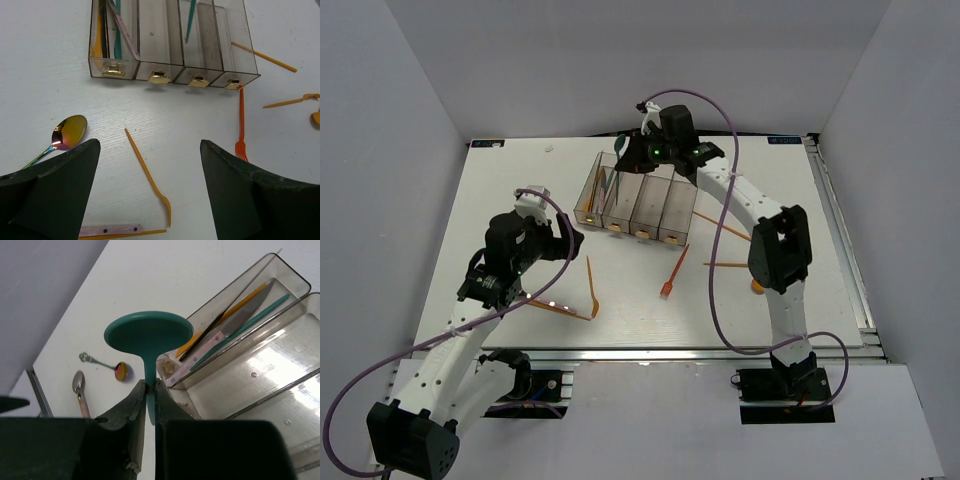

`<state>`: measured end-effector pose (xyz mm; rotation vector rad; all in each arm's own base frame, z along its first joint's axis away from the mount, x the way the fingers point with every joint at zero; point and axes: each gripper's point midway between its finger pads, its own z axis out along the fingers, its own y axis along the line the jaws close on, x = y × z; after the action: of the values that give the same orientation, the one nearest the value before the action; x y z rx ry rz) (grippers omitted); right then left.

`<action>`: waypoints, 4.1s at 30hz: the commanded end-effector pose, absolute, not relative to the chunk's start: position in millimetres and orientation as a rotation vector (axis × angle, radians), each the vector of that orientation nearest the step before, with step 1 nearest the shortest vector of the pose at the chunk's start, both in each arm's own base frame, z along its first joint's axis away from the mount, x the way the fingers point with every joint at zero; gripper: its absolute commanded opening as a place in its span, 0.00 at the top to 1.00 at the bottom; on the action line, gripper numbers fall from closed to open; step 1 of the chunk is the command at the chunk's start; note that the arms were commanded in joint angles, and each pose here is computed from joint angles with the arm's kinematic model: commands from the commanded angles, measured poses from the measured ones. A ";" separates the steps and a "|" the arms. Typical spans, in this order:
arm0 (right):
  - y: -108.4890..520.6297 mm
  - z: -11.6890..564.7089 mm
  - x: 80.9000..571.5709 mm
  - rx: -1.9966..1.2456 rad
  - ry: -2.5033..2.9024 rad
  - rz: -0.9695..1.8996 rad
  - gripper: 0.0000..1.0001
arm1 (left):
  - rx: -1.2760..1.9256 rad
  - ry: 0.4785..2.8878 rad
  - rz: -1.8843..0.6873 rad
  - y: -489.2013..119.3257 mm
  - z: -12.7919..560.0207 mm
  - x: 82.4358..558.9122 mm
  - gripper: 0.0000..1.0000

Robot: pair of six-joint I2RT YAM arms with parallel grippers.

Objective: Sort the eating utensils into containers

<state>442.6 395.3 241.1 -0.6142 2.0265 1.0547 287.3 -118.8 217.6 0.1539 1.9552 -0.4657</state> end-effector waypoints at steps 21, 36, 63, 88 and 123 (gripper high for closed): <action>390.5 176.5 523.8 -0.271 2.079 0.970 1.00 | 0.119 1.963 -0.396 -105.8 211.7 293.4 0.08; 379.8 177.9 508.0 -0.311 2.078 0.950 0.52 | 0.119 1.979 -0.393 -106.2 206.6 294.6 0.08; 262.9 284.6 224.7 -1.431 1.078 1.333 0.22 | 0.166 2.443 0.165 -0.5 80.8 341.9 0.37; 236.1 303.0 221.1 -1.347 1.109 1.218 0.21 | 0.766 2.455 0.104 -11.1 26.9 341.0 0.45; 220.1 298.6 206.1 -1.270 1.189 1.008 0.22 | 0.406 2.086 -0.209 -46.0 175.9 404.4 1.00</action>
<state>201.2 223.5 300.5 -1.2848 1.1724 1.0643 394.6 -21.0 106.5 0.4959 2.2752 -0.0455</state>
